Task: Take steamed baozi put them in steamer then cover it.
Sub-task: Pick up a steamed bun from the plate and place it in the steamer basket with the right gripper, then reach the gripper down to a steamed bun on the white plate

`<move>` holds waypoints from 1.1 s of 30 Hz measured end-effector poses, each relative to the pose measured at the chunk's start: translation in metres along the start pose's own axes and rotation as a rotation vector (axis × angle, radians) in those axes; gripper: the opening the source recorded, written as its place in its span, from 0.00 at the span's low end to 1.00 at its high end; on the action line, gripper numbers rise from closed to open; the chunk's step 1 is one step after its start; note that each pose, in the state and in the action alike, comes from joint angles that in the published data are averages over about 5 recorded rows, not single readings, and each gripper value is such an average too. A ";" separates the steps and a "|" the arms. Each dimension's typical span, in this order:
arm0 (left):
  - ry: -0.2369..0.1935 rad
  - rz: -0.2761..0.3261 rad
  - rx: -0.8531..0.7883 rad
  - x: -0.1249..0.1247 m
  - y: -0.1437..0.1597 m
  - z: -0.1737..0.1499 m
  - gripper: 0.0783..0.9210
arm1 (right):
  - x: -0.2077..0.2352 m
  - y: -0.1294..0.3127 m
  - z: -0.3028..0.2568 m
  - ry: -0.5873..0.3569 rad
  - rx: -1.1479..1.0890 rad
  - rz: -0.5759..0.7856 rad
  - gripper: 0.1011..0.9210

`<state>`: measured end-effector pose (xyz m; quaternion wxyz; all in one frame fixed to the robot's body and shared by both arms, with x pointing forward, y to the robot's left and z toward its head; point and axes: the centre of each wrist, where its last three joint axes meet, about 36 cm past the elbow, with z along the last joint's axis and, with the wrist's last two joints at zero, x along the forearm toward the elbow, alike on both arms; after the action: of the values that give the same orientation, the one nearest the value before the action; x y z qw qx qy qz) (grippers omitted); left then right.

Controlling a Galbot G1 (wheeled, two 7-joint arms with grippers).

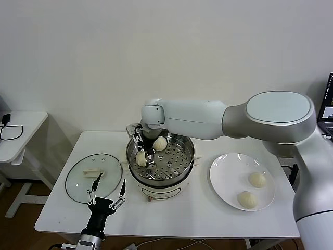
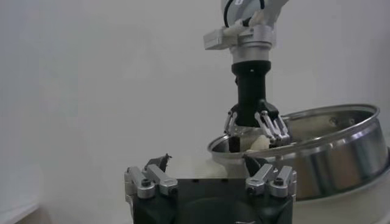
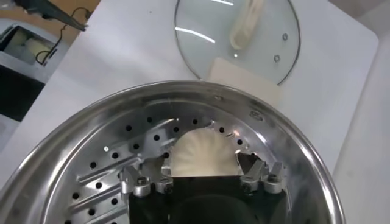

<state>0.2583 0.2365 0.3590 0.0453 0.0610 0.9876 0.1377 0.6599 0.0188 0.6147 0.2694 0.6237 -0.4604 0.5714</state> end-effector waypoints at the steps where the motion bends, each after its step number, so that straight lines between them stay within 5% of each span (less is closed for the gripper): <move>1: -0.001 0.000 0.000 0.000 0.000 0.000 0.88 | 0.007 0.001 0.005 -0.003 -0.001 0.003 0.88; 17: 0.002 0.008 -0.008 0.003 -0.002 -0.001 0.88 | 0.126 0.073 0.179 0.029 -0.068 -0.049 0.88; 33: 0.007 0.005 -0.013 0.005 -0.002 0.000 0.88 | 0.066 0.191 0.320 0.101 -0.211 -0.211 0.88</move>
<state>0.2534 0.2355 0.3587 0.0419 0.0627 0.9866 0.1446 0.6354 -0.3574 0.5775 0.4149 0.6074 -0.4357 0.5187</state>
